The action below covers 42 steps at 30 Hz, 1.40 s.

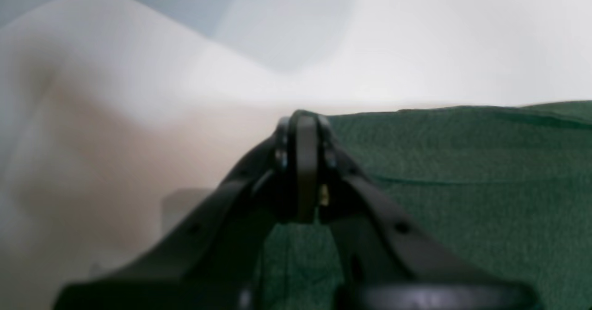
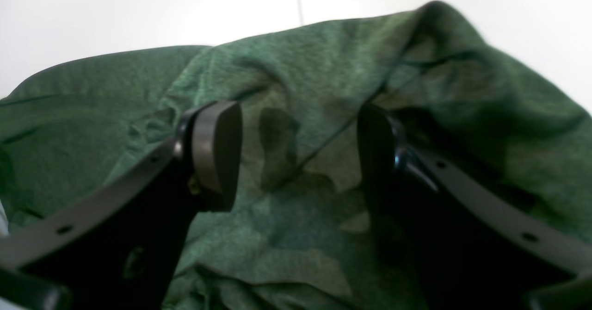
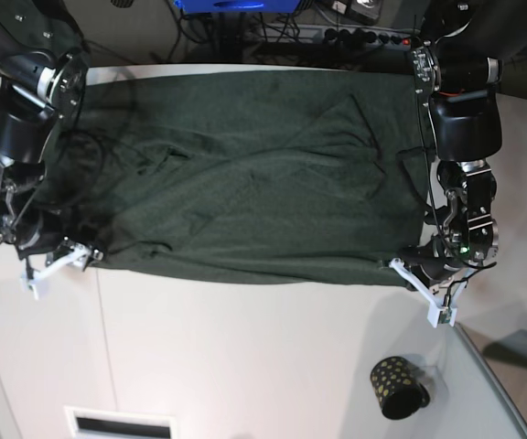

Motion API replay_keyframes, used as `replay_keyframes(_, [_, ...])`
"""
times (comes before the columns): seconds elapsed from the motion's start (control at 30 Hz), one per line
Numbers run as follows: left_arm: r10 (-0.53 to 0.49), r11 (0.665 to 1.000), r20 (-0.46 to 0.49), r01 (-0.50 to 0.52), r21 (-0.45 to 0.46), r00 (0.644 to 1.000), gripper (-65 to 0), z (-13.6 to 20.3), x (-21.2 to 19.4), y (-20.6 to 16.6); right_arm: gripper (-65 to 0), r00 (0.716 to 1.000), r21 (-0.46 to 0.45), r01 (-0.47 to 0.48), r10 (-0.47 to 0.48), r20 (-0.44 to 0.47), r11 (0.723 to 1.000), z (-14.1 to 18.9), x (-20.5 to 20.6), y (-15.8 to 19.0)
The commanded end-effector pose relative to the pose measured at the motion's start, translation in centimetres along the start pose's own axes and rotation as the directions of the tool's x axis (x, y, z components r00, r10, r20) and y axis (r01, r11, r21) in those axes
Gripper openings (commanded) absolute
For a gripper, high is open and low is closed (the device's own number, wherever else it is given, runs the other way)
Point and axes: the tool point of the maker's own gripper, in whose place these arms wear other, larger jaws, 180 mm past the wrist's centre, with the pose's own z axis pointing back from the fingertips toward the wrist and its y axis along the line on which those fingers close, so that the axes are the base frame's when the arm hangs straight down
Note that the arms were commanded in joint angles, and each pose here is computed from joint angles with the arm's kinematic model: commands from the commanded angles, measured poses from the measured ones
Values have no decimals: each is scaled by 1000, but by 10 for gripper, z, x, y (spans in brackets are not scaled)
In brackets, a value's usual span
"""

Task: Layout the t-shirt on the table in an organized manner, then fold the t-shirt properly
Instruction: 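Hold the shirt hem corners with both grippers and pull taut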

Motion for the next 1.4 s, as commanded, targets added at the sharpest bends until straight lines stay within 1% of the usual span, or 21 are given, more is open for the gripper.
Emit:
replay_keyframes(0.0, [-4, 1000, 63, 4, 10, 998, -650, 3, 25, 6, -290, 998, 13, -3, 2, 60, 1000, 4, 25, 6])
replay_keyframes(0.27, [-4, 1000, 50, 3, 11, 999, -650, 4, 16, 7, -290, 998, 26, 5, -6, 70, 1000, 0, 24, 12])
replay_keyframes(0.4, [-3, 1000, 50, 3, 12, 999, -650, 4, 16, 8, -294, 998, 42, 33, -35, 46, 999, -10, 14, 13])
replay_keyframes(0.43, [-5, 1000, 50, 4, 13, 999, -650, 4, 16, 8, -315, 998, 45, 39, -40, 41, 998, -12, 11, 13])
replay_keyframes(0.47, [-5, 1000, 50, 4, 13, 999, -650, 4, 16, 8, -363, 998, 44, 41, -43, 45, 998, -12, 11, 12])
replay_keyframes(0.53, [-5, 1000, 50, 4, 13, 999, -650, 4, 16, 8, -504, 997, 45, 42, -44, 56, 998, -12, 13, 12])
replay_keyframes(0.57, [-5, 1000, 50, 4, 13, 999, -650, 4, 16, 8, -564, 997, 45, 42, -44, 58, 998, -12, 13, 12])
replay_keyframes(0.6, [-5, 1000, 50, 4, 13, 999, -650, 4, 16, 8, -596, 997, 45, 42, -44, 58, 998, -12, 13, 12])
replay_keyframes(0.77, [-6, 1000, 49, 5, 14, 999, -650, 4, 16, 8, -593, 997, 41, 35, -37, 67, 999, -10, 17, 12])
replay_keyframes(0.93, [-6, 1000, 54, 5, 14, 999, -650, 4, 19, 8, -594, 992, 23, -7, 4, 130, 1000, 3, 39, 12])
replay_keyframes(1.0, [-6, 1000, 55, 5, 14, 998, -650, 4, 20, 8, -596, 993, 22, -12, 9, 122, 1000, 4, 41, 13])
replay_keyframes(1.13, [-5, 1000, 57, 4, 14, 998, -650, 4, 21, 8, -639, 992, 27, -18, 15, 129, 999, 5, 49, 16])
replay_keyframes(1.23, [-5, 1000, 59, 4, 15, 998, -650, 4, 22, 8, -642, 992, 27, -18, 14, 129, 999, 5, 48, 16])
replay_keyframes(1.3, [-5, 1000, 59, 4, 15, 998, -650, 4, 22, 8, -624, 991, 30, -10, 6, 130, 1000, 5, 48, 16])
replay_keyframes(1.37, [-5, 1000, 59, 4, 15, 998, -650, 4, 22, 8, -549, 992, 30, -7, 3, 126, 1000, 5, 46, 16])
